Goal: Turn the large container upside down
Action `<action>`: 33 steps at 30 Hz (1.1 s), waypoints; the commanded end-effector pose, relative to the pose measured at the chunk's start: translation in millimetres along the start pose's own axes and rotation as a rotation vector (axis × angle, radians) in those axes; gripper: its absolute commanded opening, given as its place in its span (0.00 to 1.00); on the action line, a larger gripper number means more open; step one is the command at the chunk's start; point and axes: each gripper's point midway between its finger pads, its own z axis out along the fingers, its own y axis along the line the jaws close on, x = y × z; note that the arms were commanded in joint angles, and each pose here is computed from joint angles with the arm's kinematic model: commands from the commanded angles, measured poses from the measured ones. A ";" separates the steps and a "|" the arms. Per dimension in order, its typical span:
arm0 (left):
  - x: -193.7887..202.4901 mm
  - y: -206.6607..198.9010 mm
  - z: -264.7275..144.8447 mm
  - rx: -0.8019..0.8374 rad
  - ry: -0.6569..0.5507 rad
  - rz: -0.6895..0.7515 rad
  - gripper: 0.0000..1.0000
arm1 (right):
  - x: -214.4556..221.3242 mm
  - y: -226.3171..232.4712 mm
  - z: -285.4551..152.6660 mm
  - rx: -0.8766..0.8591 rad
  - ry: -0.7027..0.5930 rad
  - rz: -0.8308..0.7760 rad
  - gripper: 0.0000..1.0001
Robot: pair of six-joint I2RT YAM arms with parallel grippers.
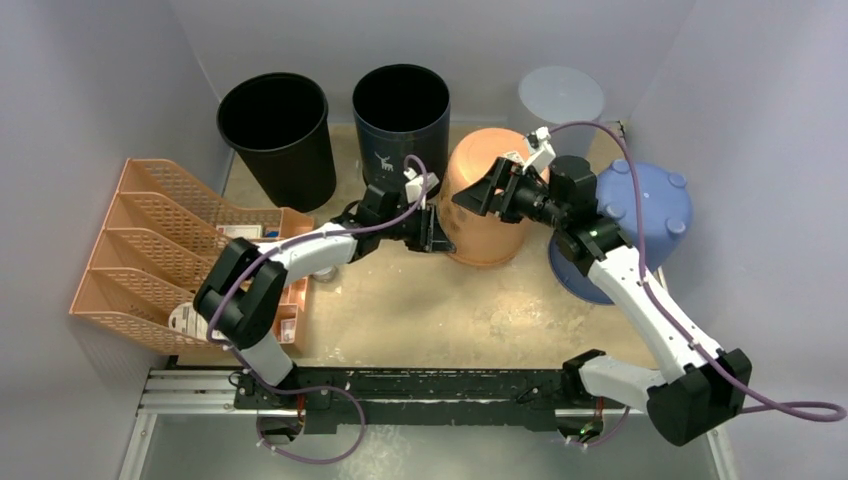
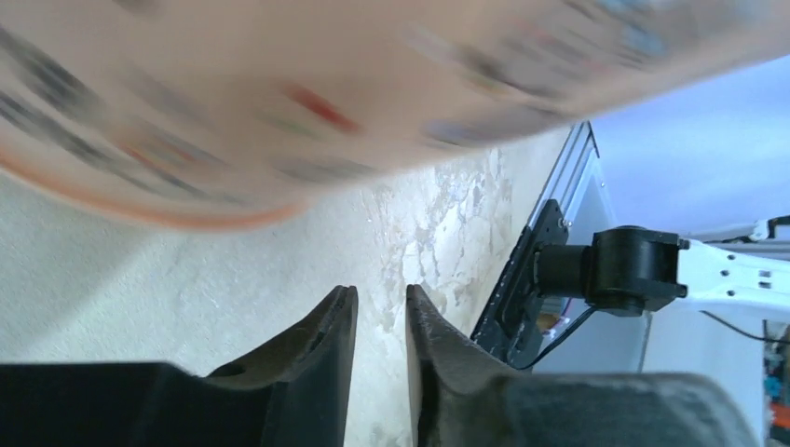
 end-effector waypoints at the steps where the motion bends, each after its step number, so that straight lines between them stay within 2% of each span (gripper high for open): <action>1: -13.3 -11.1 -13.1 0.006 -0.079 0.069 0.32 | -22.9 9.0 -2.7 0.006 -0.075 -0.021 0.97; 3: -12.6 -9.8 -20.6 -0.034 -0.065 0.096 0.41 | -26.4 6.3 -6.0 0.041 -0.080 -0.039 0.97; 7: -24.0 -16.2 -48.9 -0.128 -0.086 0.174 0.51 | -36.7 1.2 -19.3 0.123 -0.108 -0.090 0.97; 12: -51.4 -21.3 -95.9 -0.269 -0.161 0.249 0.53 | -50.8 5.7 -25.5 0.144 -0.146 -0.137 0.98; 14: -66.6 -20.3 -112.0 -0.293 -0.223 0.244 0.54 | -54.7 10.4 -17.3 0.118 -0.138 -0.147 0.98; 16: -77.8 -6.3 -126.6 -0.352 -0.277 0.223 0.60 | -60.1 16.5 -8.9 0.092 -0.133 -0.155 0.97; 22: -95.8 13.8 -155.3 -0.507 -0.333 0.162 0.68 | -72.1 44.4 24.9 0.037 -0.138 -0.202 0.97; 25: -104.9 15.1 -176.9 -0.594 -0.371 0.189 0.74 | -76.1 44.9 49.0 0.081 -0.119 -0.231 0.96; 27: -109.2 12.7 -193.7 -0.646 -0.409 0.195 0.75 | -80.8 39.1 64.2 0.121 -0.104 -0.254 0.96; 29: -108.8 0.9 -202.1 -0.625 -0.413 0.251 0.75 | -83.1 32.0 79.2 0.157 -0.076 -0.274 0.96; 31: -111.5 -3.2 -219.4 -0.664 -0.473 0.257 0.75 | -84.8 26.5 97.7 0.186 -0.044 -0.293 0.95; 33: -114.0 5.2 -243.4 -0.773 -0.555 0.215 0.75 | -85.9 17.1 112.3 0.262 -0.029 -0.312 0.94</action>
